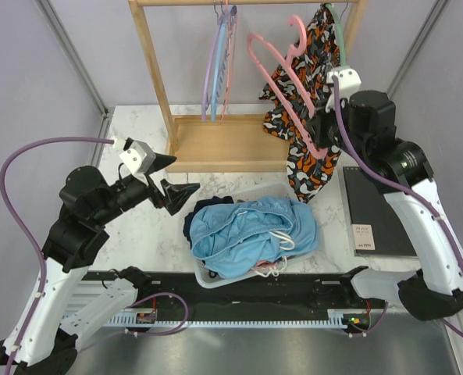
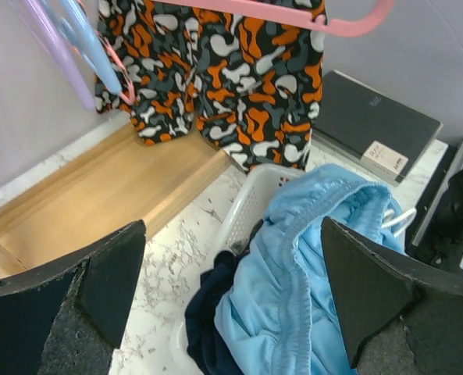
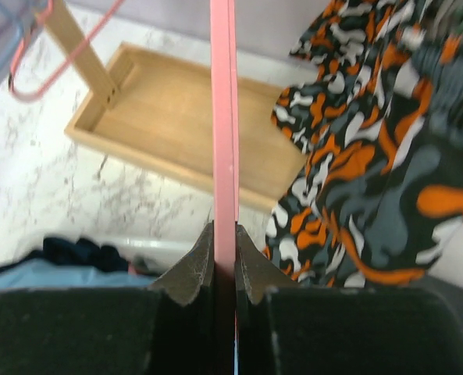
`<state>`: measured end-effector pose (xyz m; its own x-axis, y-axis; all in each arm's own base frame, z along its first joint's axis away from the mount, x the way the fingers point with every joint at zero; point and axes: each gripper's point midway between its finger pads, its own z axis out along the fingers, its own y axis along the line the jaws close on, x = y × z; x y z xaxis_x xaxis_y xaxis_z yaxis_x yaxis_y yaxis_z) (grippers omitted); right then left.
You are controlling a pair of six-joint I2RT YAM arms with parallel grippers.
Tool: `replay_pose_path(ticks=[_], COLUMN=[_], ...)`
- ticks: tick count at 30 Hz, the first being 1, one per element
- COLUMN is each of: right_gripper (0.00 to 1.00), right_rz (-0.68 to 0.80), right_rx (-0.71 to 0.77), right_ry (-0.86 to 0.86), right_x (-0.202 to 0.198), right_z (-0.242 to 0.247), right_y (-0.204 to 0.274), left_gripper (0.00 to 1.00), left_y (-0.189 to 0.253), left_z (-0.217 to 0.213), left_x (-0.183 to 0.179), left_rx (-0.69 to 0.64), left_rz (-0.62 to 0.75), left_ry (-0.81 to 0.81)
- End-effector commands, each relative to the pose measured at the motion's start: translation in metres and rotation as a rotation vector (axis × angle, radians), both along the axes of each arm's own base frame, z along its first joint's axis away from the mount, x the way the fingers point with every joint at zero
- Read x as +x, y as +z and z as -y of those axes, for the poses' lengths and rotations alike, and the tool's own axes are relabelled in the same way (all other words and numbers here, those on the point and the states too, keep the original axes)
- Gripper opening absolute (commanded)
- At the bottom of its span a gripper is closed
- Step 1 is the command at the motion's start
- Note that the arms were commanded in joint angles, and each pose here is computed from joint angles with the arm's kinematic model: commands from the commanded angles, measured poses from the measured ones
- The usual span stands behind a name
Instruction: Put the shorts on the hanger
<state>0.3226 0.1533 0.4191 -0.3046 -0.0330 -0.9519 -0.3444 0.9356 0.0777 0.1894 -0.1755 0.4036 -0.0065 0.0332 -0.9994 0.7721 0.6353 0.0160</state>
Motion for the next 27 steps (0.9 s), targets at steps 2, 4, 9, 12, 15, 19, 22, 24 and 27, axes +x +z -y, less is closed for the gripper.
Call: replay_pose_path(ticks=[2, 4, 9, 12, 15, 19, 22, 24, 27], right_gripper=[0.0, 0.0, 0.0, 0.0, 0.0, 0.0, 0.0, 0.0, 0.0], right_rz=[-0.063, -0.087, -0.059, -0.056, -0.038, 0.069, 0.078, 0.087, 0.131], right_rx=[-0.057, -0.086, -0.139, -0.172, -0.216, -0.323, -0.397, -0.439, -0.487], right_ry=[0.106, 0.171, 0.255, 0.407, 0.651, 0.805, 0.934, 0.997, 1.06], right_x=[-0.061, -0.077, -0.121, -0.153, -0.201, -0.23, -0.24, -0.242, -0.24], right_z=[0.016, 0.015, 0.031, 0.026, 0.019, 0.026, 0.024, 0.023, 0.02], right_y=[-0.022, -0.036, -0.044, -0.054, -0.067, -0.071, -0.081, -0.086, -0.085], left_gripper=[1.0, 1.0, 1.0, 1.0, 1.0, 0.94, 0.94, 0.95, 0.95], left_y=[-0.031, -0.041, -0.062, -0.072, -0.076, -0.08, -0.08, -0.085, -0.093], left_z=[0.003, 0.003, 0.002, -0.001, -0.006, -0.007, -0.008, -0.009, -0.008], left_x=[-0.016, -0.028, -0.042, -0.05, -0.059, -0.065, -0.068, -0.063, -0.061], left_rx=[0.046, 0.042, 0.032, 0.067, 0.105, 0.166, 0.239, 0.291, 0.346], left_rz=[-0.057, -0.064, -0.126, -0.102, -0.011, 0.081, 0.23, 0.287, 0.353], left_ry=[-0.075, -0.106, -0.133, -0.154, -0.179, -0.229, -0.267, -0.274, -0.302])
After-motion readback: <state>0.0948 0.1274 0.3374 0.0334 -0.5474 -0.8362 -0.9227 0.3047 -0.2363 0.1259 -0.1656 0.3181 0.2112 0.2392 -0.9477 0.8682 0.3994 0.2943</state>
